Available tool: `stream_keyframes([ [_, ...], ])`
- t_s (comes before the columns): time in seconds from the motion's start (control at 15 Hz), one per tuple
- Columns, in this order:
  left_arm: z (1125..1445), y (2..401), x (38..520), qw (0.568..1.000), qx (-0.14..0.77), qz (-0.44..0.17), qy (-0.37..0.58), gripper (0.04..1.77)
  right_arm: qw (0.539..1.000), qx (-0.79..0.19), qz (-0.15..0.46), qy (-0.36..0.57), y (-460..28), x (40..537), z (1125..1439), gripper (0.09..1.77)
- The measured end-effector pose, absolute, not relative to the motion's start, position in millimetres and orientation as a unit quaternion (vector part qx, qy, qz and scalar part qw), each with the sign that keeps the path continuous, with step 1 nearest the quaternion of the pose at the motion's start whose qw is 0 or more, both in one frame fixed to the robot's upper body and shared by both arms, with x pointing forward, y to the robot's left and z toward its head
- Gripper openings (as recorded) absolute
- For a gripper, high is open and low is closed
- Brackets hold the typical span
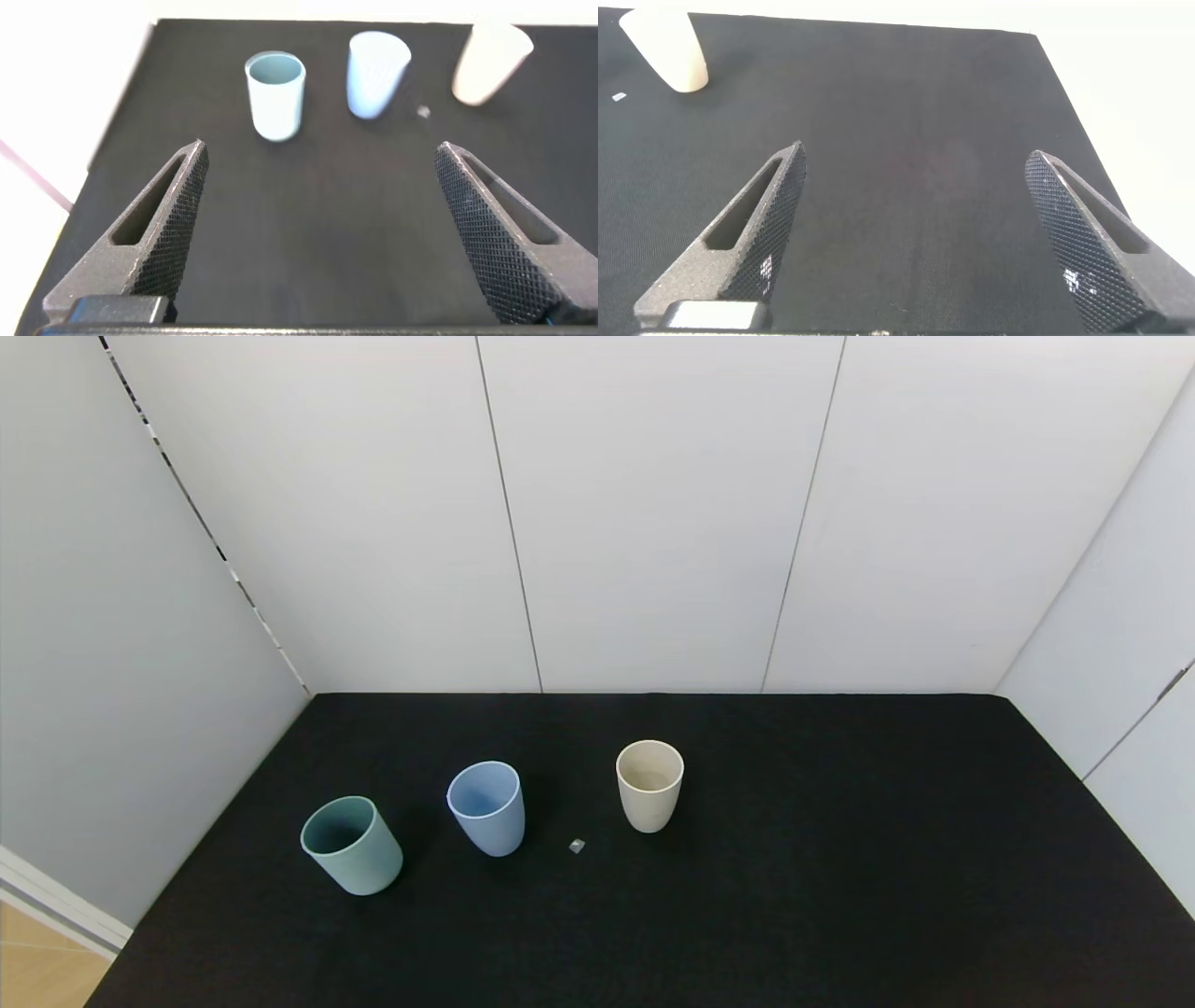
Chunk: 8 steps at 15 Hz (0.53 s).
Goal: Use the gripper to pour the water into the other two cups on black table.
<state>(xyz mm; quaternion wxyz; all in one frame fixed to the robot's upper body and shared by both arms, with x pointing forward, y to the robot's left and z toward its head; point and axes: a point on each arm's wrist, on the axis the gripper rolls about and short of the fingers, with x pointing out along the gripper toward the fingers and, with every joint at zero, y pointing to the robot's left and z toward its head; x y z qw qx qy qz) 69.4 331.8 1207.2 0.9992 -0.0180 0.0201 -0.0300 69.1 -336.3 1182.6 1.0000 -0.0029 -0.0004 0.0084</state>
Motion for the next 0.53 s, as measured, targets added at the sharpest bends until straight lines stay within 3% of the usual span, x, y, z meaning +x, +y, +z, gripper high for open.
stream_keyframes([
  [0.53,1184,333,68,0.999,0.042,-0.015,-0.001,1.72,1.000,-0.003,0.009,-0.001,-336,69,1183,1.71],
])
